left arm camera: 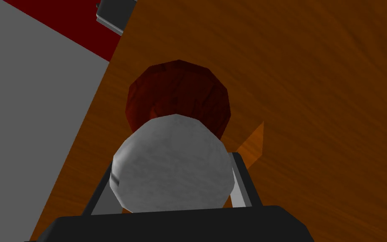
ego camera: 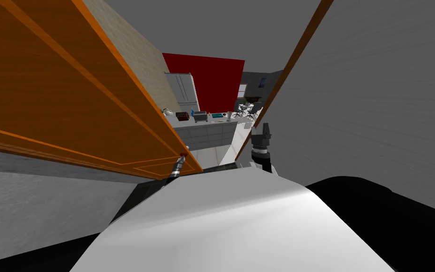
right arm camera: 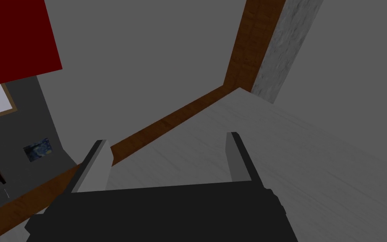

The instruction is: Pull the door open

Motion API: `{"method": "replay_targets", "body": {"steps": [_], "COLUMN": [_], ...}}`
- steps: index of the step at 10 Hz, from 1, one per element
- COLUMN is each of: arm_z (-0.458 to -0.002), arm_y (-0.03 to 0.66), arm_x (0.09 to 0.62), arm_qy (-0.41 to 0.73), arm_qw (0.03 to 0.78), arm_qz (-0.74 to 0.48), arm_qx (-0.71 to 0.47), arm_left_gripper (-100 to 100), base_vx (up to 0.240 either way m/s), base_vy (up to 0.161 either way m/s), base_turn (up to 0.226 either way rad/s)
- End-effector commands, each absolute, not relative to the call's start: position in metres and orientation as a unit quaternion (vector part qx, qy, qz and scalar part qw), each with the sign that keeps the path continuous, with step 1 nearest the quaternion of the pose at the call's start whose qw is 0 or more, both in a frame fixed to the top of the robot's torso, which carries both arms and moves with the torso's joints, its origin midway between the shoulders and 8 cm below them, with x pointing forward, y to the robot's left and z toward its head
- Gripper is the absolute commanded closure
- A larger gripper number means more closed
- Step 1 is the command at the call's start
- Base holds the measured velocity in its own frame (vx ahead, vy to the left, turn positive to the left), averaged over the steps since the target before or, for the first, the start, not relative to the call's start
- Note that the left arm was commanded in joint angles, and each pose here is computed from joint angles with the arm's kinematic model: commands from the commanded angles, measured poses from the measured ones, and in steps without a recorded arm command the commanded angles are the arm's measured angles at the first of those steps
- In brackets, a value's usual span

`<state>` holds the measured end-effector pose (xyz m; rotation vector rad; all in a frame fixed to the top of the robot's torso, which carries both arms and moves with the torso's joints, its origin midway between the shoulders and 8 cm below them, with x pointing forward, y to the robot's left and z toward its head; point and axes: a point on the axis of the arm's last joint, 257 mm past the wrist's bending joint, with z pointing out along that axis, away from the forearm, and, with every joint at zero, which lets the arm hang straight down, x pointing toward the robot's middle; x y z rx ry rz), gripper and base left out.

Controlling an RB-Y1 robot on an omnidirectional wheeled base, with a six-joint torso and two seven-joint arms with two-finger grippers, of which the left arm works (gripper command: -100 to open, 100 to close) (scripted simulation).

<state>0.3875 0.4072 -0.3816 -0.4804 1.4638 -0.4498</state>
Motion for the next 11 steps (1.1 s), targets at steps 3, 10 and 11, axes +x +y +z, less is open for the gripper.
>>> {"method": "replay_targets", "body": {"steps": [3,10,11], "arm_z": [-0.3834,-0.3815,-0.3811], "arm_y": [0.4052,0.4080,0.4087], "arm_x": [0.3886,0.3935,0.3948], "arm_qy": [0.641,0.606,0.596], "arm_qw": [0.683,0.663,0.657], "arm_qz": [-0.237,-0.295,-0.309], "arm_qx": [-0.257,-0.326,-0.342], "arm_left_gripper": [100,100,100], "base_vx": [-0.053,-0.047,-0.044], "base_vy": [0.020,0.025,0.019], "base_turn": [-0.063,-0.058,-0.063]}}
